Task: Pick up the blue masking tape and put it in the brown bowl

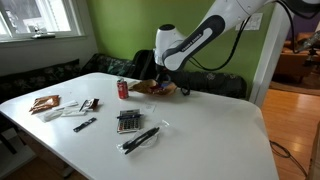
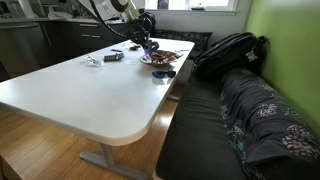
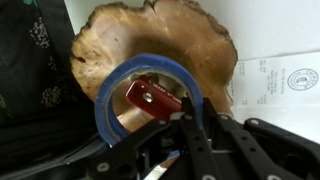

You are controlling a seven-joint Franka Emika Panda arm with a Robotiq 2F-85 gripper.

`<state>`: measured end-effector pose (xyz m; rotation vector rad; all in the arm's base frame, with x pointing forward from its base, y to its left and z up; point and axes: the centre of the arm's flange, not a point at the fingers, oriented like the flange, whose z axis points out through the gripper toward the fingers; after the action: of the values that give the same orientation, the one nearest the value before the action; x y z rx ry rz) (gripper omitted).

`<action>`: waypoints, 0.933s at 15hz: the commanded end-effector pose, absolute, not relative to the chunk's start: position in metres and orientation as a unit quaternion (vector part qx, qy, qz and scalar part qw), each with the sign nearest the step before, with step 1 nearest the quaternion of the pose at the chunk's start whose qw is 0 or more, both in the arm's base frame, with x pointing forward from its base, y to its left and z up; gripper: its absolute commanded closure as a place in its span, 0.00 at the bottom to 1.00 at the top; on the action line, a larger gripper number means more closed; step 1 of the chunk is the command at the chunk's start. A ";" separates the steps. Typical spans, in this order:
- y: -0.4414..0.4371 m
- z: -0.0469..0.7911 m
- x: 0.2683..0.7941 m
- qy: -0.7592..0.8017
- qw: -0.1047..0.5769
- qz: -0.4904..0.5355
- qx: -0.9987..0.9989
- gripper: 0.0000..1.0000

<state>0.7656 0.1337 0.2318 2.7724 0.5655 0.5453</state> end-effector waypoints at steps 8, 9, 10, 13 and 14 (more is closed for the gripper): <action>0.127 0.213 0.762 0.174 0.006 0.100 0.980 0.97; 0.127 0.214 0.765 0.167 -0.004 0.105 0.980 0.97; 0.125 0.218 0.768 0.157 -0.013 0.109 0.982 0.97; 0.119 0.223 0.777 0.135 -0.023 0.124 0.983 0.97; 0.119 0.222 0.780 0.128 -0.027 0.124 0.984 0.97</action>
<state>0.7633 0.1222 0.2257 3.0975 0.4597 0.3911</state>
